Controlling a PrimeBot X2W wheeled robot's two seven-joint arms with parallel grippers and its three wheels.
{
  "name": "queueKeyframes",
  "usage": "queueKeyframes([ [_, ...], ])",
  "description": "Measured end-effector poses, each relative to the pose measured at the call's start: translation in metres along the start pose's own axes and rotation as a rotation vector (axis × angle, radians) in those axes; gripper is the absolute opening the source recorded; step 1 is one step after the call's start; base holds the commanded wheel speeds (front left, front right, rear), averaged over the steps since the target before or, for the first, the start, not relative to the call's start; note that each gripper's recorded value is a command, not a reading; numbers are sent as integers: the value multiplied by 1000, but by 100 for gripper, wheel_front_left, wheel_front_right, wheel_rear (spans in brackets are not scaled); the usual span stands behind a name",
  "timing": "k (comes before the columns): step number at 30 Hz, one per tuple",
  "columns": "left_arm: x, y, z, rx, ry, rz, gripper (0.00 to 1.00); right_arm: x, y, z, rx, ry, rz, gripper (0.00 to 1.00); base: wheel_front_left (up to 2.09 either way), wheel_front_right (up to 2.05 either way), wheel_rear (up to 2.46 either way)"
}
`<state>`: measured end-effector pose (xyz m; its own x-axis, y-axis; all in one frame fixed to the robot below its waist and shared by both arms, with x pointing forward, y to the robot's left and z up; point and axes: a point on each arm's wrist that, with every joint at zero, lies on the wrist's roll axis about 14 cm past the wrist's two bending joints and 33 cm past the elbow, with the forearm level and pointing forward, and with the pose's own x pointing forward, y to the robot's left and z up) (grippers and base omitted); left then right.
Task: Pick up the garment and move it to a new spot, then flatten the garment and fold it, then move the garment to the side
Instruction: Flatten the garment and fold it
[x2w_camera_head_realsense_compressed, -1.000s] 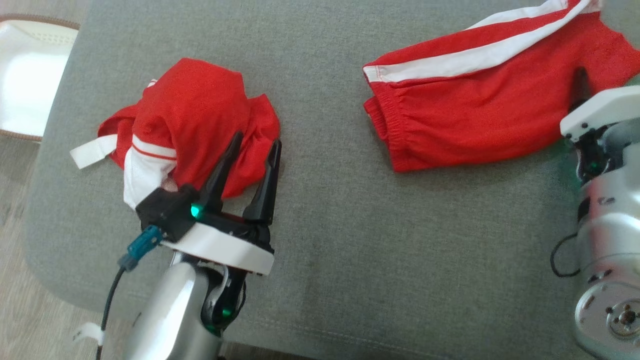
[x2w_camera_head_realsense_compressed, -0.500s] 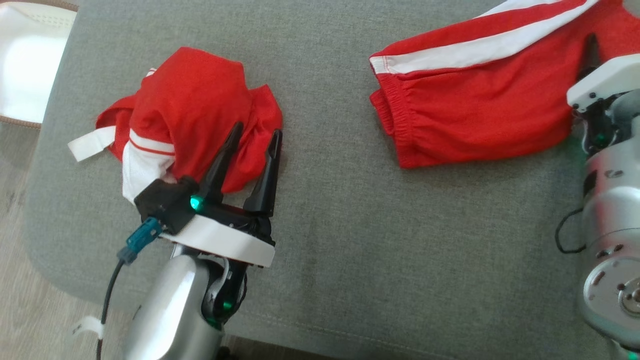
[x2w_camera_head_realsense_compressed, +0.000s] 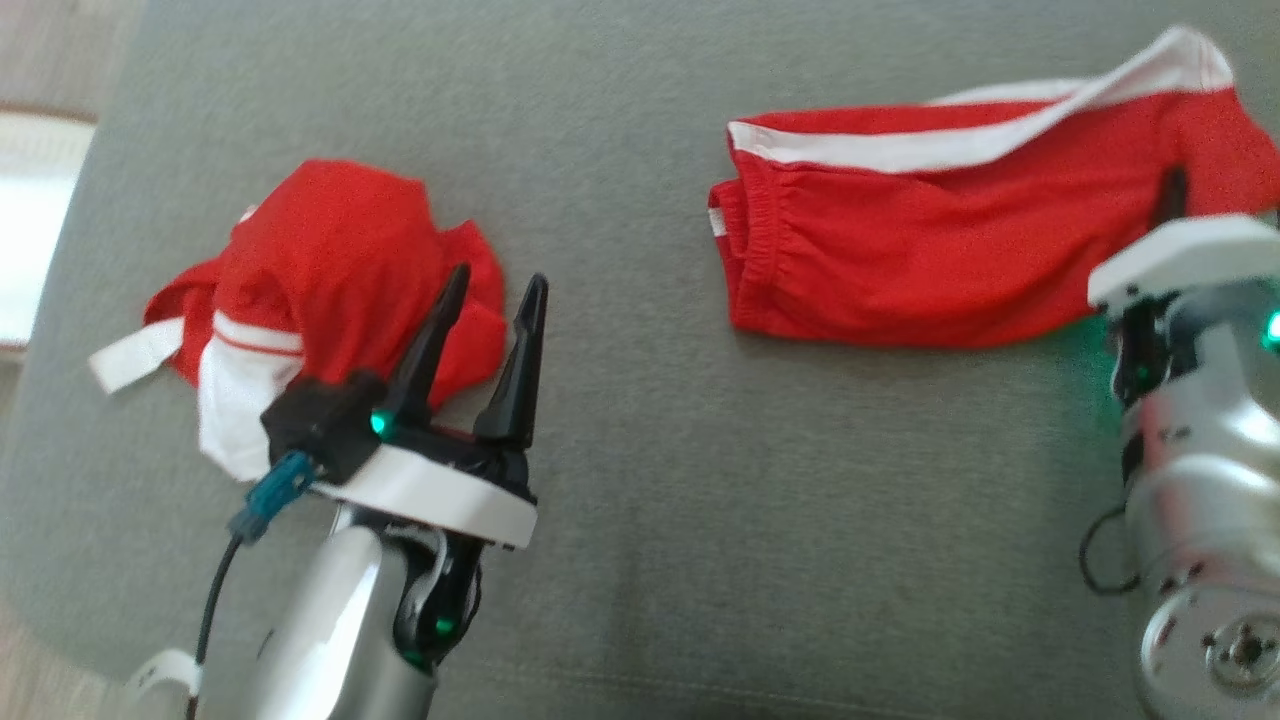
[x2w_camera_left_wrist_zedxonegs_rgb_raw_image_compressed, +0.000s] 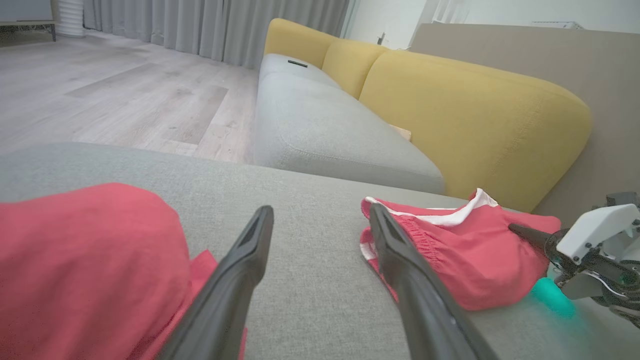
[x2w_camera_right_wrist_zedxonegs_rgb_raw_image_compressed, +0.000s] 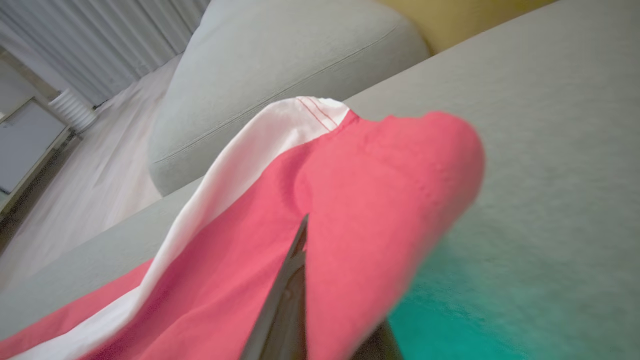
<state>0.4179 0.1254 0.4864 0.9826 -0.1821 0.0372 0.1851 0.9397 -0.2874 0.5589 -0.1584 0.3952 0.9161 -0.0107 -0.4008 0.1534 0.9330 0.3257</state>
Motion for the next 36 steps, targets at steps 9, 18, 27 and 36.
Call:
queueKeyframes([
  [9, -7, -27, 1, -11, -5, -65, 100, -62, -79, -5, 49, -70, -167, 0, 0, 0, 0],
  [18, -8, -39, 4, -5, -14, -105, 100, -92, -104, -8, 129, -109, -224, 0, 0, 0, 0],
  [27, -16, -35, -1, -4, 2, -91, 100, -84, -77, 21, 106, -191, -136, 0, 0, 0, 0],
  [36, -24, -27, 9, 7, -22, -64, 100, -83, -18, 30, 55, -224, 49, 0, 0, 0, 0],
])
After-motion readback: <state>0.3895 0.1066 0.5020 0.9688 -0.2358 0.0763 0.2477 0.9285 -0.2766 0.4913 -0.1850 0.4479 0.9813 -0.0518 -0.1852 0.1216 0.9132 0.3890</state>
